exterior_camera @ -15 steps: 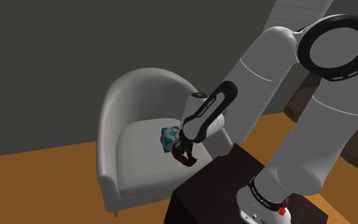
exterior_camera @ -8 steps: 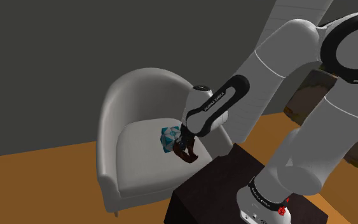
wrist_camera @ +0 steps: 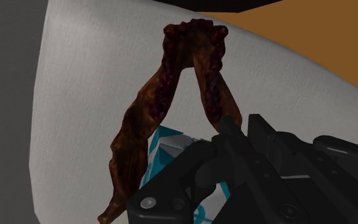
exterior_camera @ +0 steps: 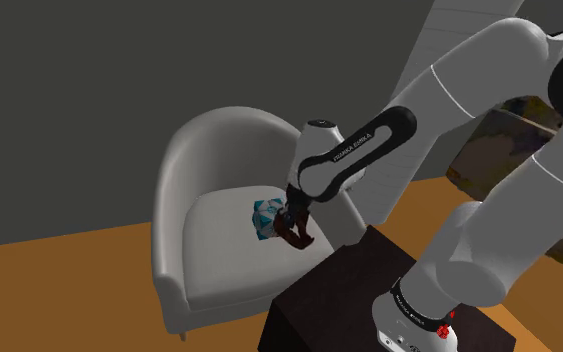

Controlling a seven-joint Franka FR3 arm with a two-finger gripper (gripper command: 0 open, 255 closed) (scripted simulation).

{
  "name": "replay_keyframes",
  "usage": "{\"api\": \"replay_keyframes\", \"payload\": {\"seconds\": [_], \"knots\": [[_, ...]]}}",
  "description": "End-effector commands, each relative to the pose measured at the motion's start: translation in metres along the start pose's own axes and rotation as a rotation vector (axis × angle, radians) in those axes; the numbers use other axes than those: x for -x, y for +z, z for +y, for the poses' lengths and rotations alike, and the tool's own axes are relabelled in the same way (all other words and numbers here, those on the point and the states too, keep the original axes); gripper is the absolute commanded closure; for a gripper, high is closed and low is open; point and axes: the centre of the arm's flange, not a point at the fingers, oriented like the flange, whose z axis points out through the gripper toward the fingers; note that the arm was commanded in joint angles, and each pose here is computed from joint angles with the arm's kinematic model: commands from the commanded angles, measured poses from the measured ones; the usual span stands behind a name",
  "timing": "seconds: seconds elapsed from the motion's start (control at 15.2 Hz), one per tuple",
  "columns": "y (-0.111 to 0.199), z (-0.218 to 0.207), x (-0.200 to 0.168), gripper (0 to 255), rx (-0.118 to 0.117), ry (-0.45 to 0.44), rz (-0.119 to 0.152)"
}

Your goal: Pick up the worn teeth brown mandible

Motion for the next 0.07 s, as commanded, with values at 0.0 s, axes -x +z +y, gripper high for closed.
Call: {"api": "replay_keyframes", "payload": {"seconds": [0.0], "knots": [[-0.0037,-0.0004,0.0002,255,0.000,0.000,0.000]]}}
